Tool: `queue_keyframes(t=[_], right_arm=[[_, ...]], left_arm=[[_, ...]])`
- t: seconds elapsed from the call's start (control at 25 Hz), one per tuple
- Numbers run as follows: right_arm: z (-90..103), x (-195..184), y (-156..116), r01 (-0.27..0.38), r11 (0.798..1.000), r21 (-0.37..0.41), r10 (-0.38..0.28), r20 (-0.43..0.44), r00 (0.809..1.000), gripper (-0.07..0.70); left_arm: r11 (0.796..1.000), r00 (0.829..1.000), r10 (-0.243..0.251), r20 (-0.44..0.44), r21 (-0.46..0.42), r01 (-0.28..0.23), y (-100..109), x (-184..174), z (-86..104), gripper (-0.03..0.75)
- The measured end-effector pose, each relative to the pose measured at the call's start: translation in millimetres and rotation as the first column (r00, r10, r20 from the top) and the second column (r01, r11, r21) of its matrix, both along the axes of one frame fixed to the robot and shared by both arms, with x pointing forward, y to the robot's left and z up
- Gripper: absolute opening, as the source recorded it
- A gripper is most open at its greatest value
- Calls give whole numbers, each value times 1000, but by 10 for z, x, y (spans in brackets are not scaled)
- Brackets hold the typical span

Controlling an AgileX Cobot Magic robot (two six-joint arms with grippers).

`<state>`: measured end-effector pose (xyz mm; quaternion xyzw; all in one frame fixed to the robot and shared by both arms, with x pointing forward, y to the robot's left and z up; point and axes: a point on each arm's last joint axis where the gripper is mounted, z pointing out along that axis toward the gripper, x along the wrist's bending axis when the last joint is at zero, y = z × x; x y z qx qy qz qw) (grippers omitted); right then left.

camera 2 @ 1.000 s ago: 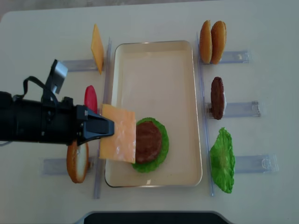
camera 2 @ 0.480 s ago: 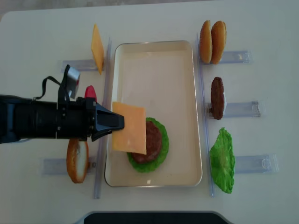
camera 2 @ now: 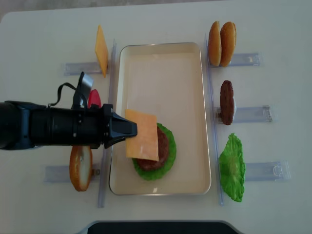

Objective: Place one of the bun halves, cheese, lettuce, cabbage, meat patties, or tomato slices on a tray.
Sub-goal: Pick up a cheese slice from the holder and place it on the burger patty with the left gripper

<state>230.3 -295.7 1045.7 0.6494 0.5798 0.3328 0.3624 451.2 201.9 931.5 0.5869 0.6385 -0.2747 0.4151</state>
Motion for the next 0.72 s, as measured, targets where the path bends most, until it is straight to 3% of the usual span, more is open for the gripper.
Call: queue_keyframes(t=[0.2, 0.72], right_arm=[[0, 0, 0, 0, 1000, 0, 0, 0, 1000, 527], [0, 0, 0, 0, 1000, 0, 0, 0, 1000, 527]], left_arm=[[999, 999, 31, -5, -11, -31, -2, 24, 1, 24], [1000, 1000, 19, -7, -21, -20, -9, 16, 5, 24]])
